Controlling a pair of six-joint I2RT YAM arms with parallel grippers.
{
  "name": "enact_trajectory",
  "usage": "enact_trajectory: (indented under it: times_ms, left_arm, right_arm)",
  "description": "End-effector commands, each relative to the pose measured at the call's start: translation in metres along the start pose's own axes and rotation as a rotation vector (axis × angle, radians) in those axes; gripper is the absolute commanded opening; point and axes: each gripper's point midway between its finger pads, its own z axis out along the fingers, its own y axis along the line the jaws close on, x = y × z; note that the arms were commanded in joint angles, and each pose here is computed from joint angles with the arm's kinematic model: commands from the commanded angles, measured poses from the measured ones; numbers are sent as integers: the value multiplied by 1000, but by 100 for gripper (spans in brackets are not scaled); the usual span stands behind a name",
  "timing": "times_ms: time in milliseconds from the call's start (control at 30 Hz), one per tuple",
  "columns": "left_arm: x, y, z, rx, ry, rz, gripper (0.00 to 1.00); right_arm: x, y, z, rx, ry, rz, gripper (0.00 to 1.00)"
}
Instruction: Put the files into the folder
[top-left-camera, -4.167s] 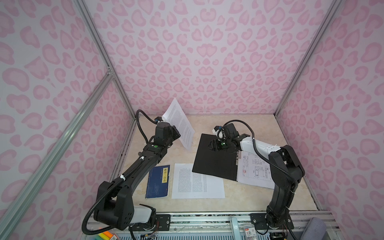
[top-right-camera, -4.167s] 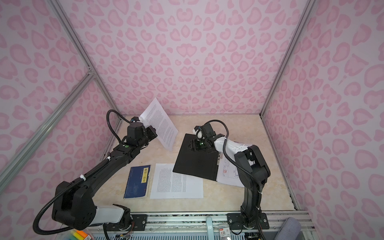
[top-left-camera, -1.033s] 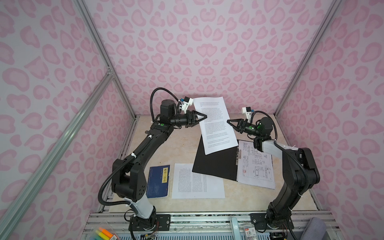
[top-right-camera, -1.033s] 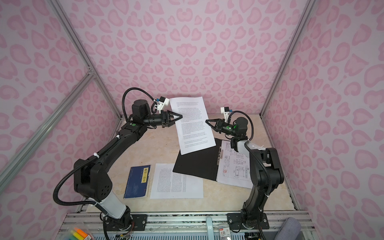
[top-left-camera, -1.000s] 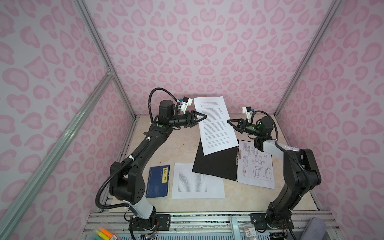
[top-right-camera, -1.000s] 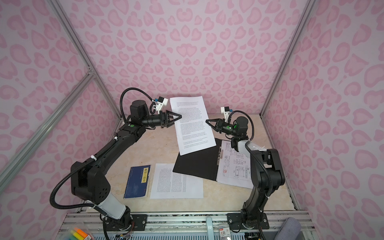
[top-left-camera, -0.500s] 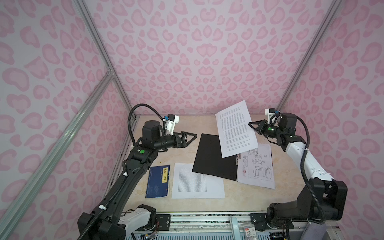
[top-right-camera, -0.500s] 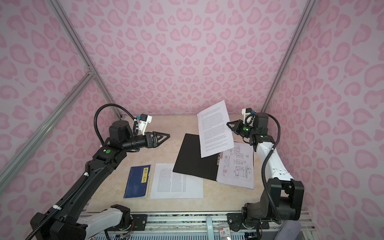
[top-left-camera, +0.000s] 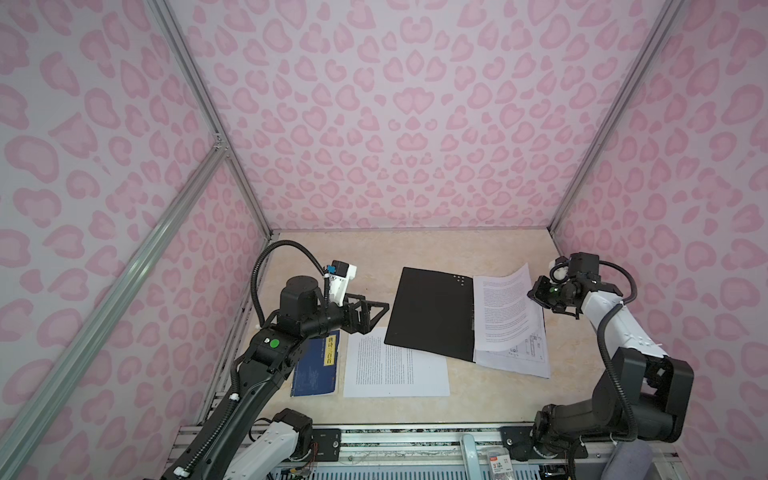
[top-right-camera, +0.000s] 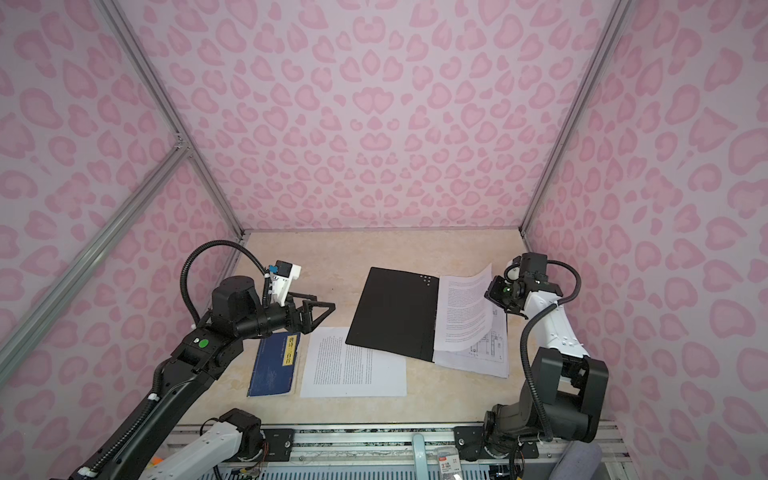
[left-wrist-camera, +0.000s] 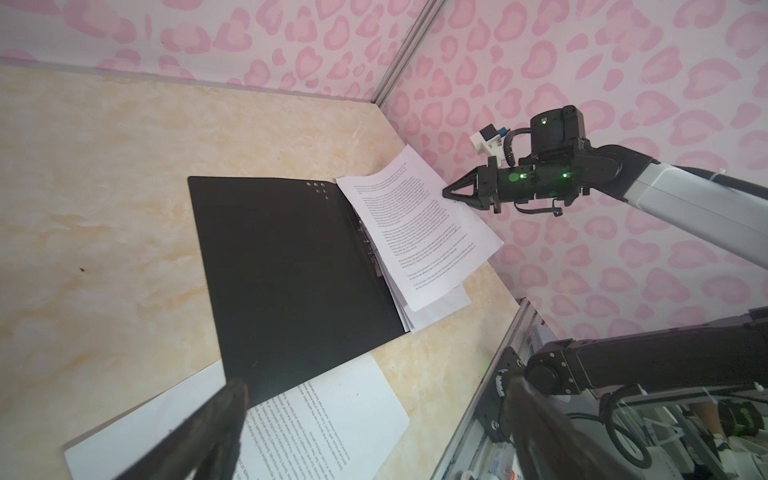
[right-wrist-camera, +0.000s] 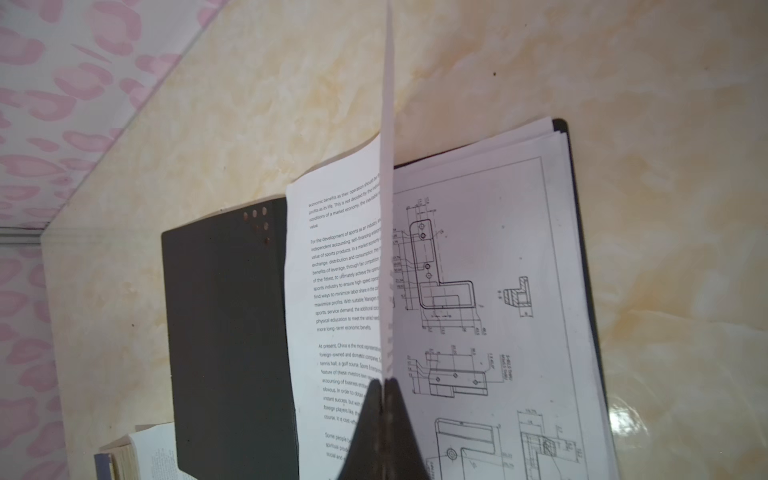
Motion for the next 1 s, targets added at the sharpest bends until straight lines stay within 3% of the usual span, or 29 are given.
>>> enact_trajectory:
  times_ms: [0, 400, 967]
  left_arm:
    - [0, 3, -3, -36, -13, 39, 98]
    - [4, -1, -4, -35, -12, 57, 98]
    - [5, -2, -3, -28, -9, 51, 98]
  right_arm:
    - [4, -22, -1, 119, 22, -49, 0]
    - [11, -57, -6, 234, 12, -9, 0]
    - [19, -59, 6, 185, 34, -9, 0]
